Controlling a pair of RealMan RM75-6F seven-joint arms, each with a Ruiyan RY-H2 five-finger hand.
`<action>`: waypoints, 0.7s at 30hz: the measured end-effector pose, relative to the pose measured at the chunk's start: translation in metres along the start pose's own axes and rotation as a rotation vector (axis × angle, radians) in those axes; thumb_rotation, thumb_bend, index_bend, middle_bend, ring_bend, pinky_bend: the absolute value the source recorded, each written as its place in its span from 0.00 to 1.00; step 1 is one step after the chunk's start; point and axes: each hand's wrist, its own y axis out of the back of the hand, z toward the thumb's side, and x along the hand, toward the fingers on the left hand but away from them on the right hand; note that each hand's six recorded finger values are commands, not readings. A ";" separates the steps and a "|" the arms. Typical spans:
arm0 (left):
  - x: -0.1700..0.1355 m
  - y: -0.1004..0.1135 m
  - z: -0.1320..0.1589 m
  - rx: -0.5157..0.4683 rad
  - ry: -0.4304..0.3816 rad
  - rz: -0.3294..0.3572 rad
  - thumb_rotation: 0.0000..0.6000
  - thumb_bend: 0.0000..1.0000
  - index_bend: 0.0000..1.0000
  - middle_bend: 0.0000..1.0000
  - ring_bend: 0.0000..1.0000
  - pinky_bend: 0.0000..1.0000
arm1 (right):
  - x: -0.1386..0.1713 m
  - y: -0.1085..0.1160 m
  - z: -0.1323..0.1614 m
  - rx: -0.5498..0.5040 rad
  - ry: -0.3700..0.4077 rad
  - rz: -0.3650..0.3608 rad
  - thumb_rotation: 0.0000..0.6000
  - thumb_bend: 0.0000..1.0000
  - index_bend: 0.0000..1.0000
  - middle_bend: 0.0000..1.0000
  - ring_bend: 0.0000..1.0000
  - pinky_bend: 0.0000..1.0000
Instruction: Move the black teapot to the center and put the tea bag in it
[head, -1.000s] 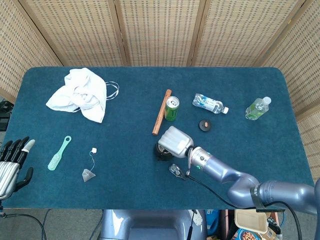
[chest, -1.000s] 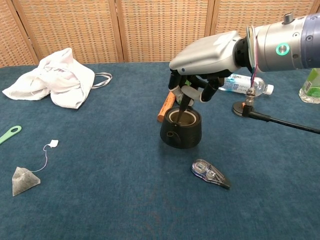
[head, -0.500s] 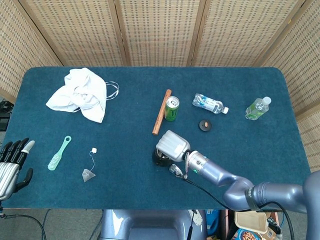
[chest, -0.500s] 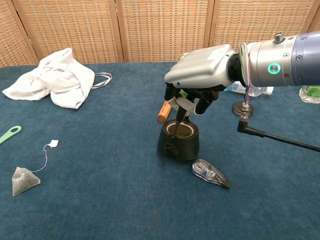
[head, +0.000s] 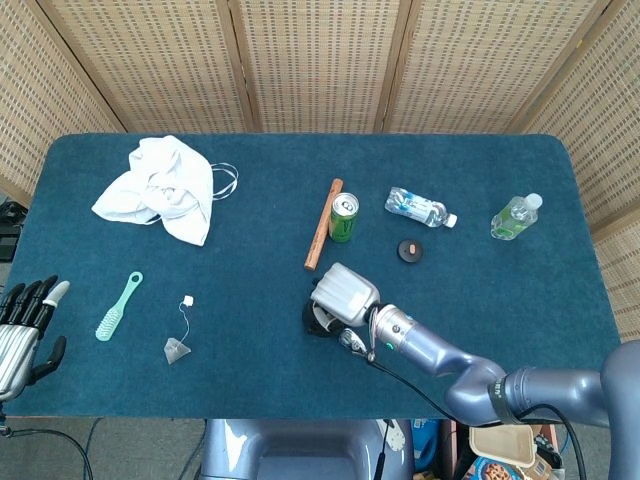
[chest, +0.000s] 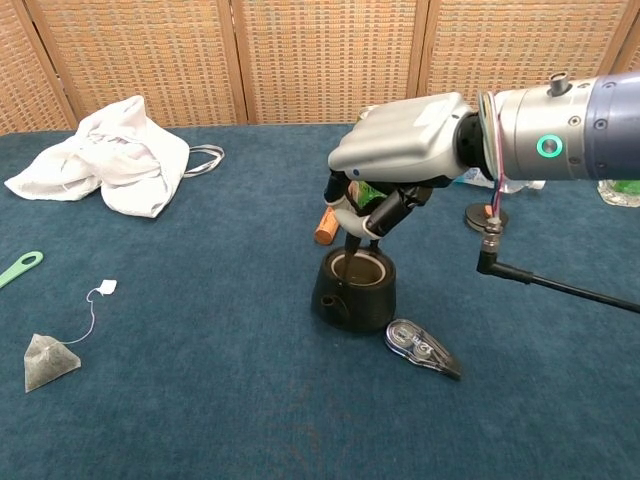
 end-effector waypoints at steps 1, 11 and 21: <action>0.000 0.000 0.000 0.000 0.000 0.000 1.00 0.54 0.00 0.00 0.00 0.00 | 0.000 0.000 0.000 0.002 0.000 -0.001 0.18 0.72 0.51 0.45 0.69 0.78; 0.000 0.000 0.000 -0.001 0.000 0.000 1.00 0.54 0.00 0.00 0.00 0.00 | 0.003 -0.001 0.006 0.008 -0.001 -0.012 0.16 0.46 0.44 0.37 0.68 0.78; 0.002 0.002 0.002 0.006 -0.009 0.006 1.00 0.54 0.00 0.00 0.00 0.00 | 0.010 0.007 -0.003 -0.003 -0.023 -0.039 0.17 0.46 0.43 0.39 0.67 0.78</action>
